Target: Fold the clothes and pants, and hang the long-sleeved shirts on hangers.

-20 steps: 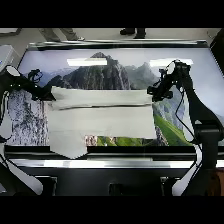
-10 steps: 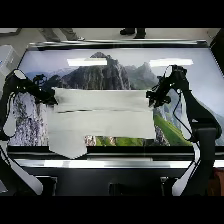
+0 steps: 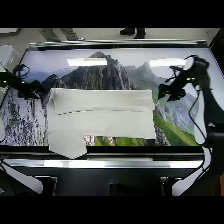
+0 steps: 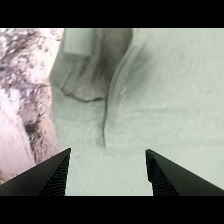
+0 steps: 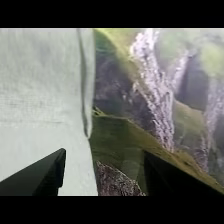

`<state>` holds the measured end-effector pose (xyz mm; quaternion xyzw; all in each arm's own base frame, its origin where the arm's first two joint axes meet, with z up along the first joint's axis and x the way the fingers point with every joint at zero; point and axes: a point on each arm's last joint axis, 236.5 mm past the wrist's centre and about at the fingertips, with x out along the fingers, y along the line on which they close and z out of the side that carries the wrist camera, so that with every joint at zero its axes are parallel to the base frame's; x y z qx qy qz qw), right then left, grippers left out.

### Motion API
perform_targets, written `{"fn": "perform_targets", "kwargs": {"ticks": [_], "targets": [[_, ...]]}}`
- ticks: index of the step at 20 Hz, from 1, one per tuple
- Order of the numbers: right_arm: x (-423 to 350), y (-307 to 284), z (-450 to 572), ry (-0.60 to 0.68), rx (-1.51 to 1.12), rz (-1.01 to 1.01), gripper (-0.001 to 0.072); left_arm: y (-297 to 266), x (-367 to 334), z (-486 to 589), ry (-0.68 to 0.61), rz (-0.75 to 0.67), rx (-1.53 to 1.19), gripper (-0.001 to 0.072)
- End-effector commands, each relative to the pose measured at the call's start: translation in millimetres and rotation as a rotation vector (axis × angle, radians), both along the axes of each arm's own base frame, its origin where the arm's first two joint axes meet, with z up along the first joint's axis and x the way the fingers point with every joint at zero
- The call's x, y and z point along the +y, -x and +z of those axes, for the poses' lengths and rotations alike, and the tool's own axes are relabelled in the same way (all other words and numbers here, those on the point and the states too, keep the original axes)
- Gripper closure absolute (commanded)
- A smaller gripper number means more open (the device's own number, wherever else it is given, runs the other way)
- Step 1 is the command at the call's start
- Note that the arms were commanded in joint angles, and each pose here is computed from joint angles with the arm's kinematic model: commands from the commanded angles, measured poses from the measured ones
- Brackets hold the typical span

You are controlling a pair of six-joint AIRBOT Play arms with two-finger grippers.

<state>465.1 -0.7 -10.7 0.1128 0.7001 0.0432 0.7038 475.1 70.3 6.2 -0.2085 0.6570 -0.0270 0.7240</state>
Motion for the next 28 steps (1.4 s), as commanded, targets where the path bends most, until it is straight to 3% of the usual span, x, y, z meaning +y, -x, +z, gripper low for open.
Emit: {"fn": "perform_targets", "kwargs": {"ticks": [1, 2, 5, 11, 14, 25, 27, 28], "targets": [[-22, 7, 29, -0.228, -0.072, 0.003, 0.0208, 46, 34, 29, -0.040, 0.089, 0.016, 0.0165], [-24, 13, 29, -0.308, -0.063, -0.012, 0.0237, 67, 38, 28, -0.033, 0.110, 0.033, 0.0166], [-17, 41, 17, -0.492, -0.031, -0.059, 0.0235, 141, 29, 4, 0.008, 0.116, 0.079, 0.0166], [10, 96, 1, -0.598, 0.060, -0.111, 0.0235, 243, -23, -62, 0.208, 0.253, 0.040, 0.0166], [11, 99, 18, -0.581, 0.019, -0.099, 0.0235, 255, -42, -83, 0.300, 0.301, 0.015, 0.0166], [12, 100, 44, -0.551, -0.055, -0.083, 0.0236, 249, -58, -108, 0.320, 0.295, -0.011, 0.0167], [12, 99, 44, -0.549, -0.057, -0.084, 0.0236, 247, -65, -111, 0.331, 0.281, -0.001, 0.0190], [11, 99, 44, -0.547, -0.058, -0.082, 0.0236, 248, -68, -112, 0.336, 0.269, 0.006, 0.0284]]}}
